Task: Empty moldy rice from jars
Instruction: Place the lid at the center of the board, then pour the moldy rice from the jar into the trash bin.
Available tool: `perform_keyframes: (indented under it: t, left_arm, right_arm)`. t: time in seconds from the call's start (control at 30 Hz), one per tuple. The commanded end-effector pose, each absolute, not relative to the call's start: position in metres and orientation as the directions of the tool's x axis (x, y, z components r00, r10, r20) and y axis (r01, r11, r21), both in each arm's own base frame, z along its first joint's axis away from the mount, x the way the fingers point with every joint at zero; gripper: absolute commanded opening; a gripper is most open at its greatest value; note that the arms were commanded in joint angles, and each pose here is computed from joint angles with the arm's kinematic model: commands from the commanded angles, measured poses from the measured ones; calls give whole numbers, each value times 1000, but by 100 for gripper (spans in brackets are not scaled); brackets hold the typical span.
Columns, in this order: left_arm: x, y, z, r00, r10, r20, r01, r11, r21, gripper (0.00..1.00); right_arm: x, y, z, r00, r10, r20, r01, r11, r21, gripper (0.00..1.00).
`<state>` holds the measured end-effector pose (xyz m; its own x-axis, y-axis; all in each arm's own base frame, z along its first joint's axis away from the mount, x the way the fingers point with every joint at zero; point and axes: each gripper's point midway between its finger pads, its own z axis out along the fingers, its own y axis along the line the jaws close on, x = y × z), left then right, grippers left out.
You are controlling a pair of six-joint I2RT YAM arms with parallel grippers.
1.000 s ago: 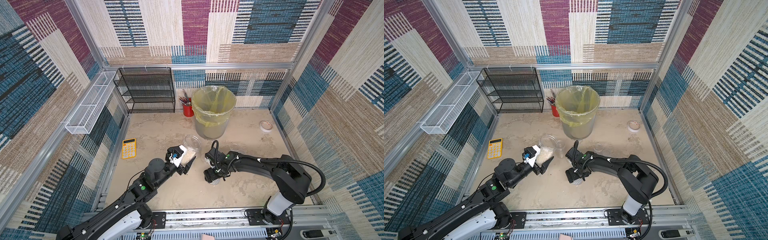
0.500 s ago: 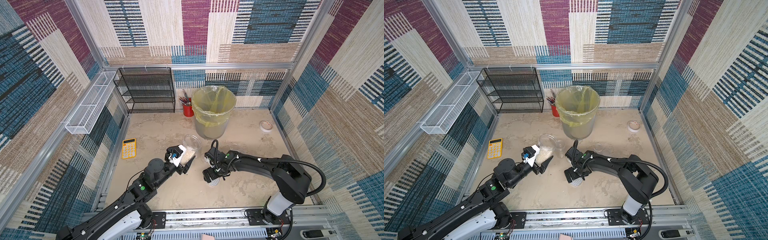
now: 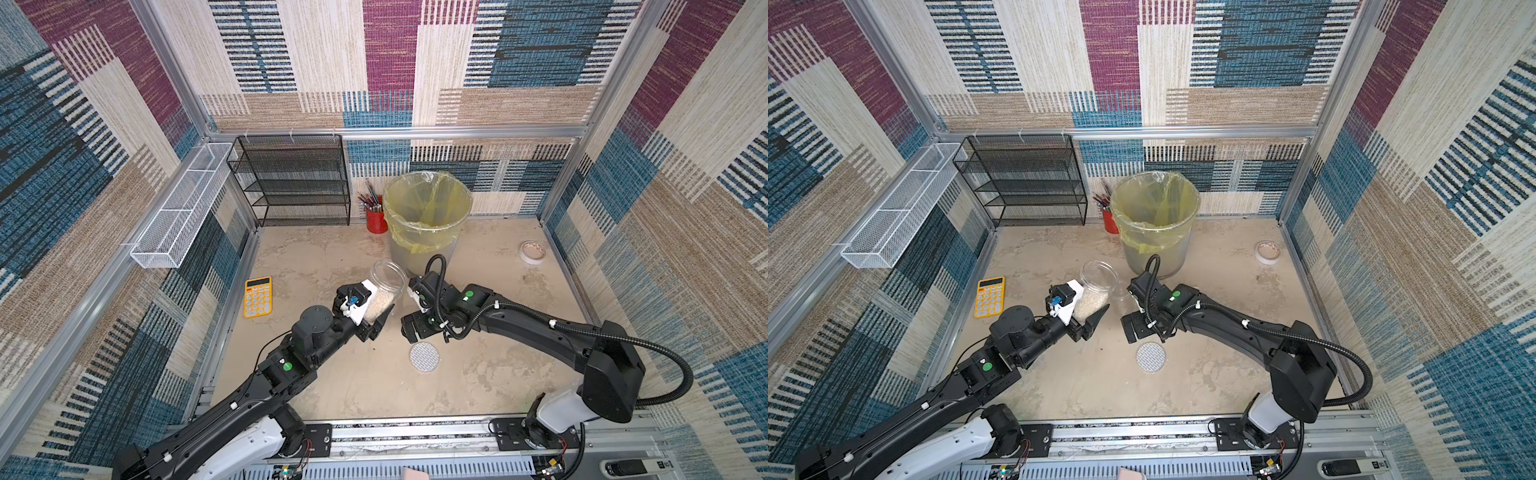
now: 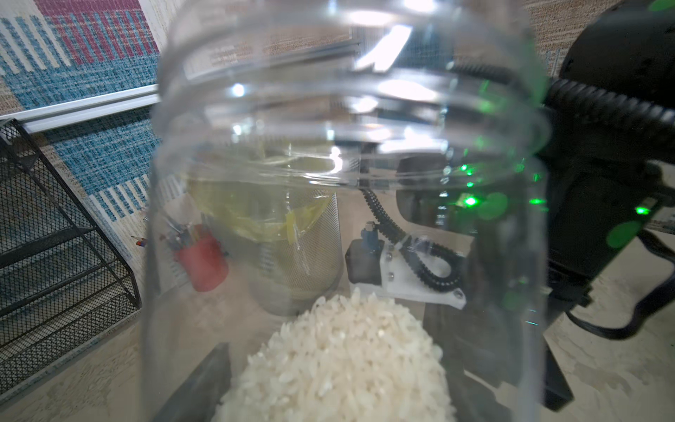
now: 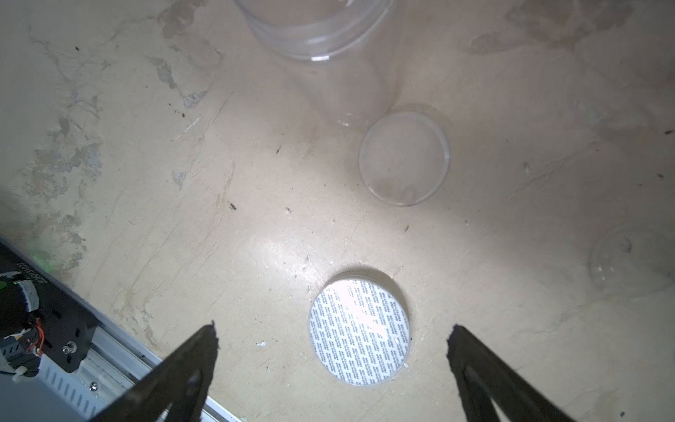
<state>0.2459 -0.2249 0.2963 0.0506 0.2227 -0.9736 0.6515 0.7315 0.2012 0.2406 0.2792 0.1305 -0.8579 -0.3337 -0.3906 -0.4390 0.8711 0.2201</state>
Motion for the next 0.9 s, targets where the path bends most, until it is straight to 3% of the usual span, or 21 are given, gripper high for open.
perform_keyframes:
  t: [0.0, 0.2, 0.47, 0.87]
  left_arm:
    - [251, -227, 317, 107, 230, -967, 642, 727, 244, 45]
    - [279, -240, 342, 114, 237, -965, 656, 712, 252, 45]
    - [352, -251, 379, 110, 287, -952, 668, 687, 284, 45]
    - [455, -258, 385, 85, 428, -900, 660, 652, 372, 45]
  right_arm:
    - [242, 272, 141, -860, -314, -402, -422, 881, 214, 99]
    - [244, 247, 166, -854, -249, -456, -387, 891, 238, 99]
    - [227, 223, 180, -841, -216, -496, -391, 876, 281, 99]
    - [210, 217, 185, -825, -163, -541, -400, 845, 354, 100]
